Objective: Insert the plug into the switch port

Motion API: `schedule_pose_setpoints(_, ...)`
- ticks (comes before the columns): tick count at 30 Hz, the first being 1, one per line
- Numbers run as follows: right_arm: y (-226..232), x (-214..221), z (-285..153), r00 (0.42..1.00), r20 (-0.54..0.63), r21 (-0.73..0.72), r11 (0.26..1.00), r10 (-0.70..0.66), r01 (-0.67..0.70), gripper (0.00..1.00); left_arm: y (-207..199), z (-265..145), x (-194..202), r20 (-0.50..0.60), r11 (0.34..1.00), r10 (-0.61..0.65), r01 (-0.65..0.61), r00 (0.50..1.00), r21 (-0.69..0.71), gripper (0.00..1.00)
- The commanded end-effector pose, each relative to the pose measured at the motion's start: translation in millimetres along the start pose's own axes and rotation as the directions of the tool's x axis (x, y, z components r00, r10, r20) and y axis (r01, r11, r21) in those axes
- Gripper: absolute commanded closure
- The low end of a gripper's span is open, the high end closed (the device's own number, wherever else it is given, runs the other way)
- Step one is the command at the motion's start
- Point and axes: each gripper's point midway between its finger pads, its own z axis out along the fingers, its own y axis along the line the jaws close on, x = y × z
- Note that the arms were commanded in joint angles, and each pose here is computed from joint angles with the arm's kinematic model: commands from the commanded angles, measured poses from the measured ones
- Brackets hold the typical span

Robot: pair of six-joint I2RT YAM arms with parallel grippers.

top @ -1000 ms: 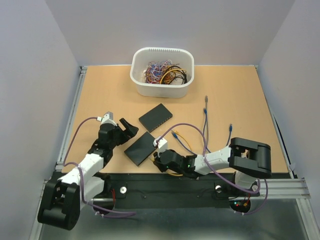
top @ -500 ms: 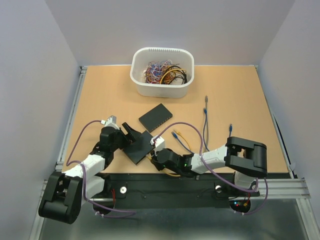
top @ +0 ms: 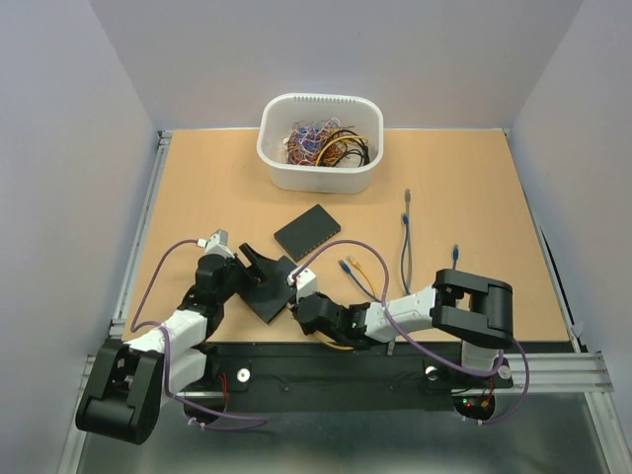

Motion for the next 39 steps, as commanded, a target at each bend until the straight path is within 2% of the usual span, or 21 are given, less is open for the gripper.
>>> schedule_pose_setpoints(1,15,-40,10,0.993,0.112,0.006,0.999,0.043,-0.044,1.00,-5,-7,22,-0.074,0.999,-0.017,0.020,0.997,0.042,0.13)
schedule_pose_setpoints(13,10,-50,-2,0.989,0.146,-0.002,1.000,-0.016,0.017,1.00,-14,-5,42,-0.112,0.998,-0.004,0.010,0.994,0.056,0.16)
schedule_pose_setpoints(22,-16,-31,-24,0.989,0.144,0.011,0.999,-0.039,0.038,1.00,-12,-5,58,-0.158,0.998,-0.001,0.010,0.987,0.057,0.17)
schedule_pose_setpoints(30,-21,-27,-37,0.985,0.165,-0.018,0.998,-0.056,0.060,1.00,-11,-11,82,-0.221,0.996,0.021,0.000,0.975,0.094,0.19)
schedule_pose_setpoints(39,-15,-47,-39,0.973,0.209,-0.057,0.992,-0.102,0.116,1.00,-18,-11,100,-0.273,0.991,0.070,-0.036,0.960,0.129,0.22)
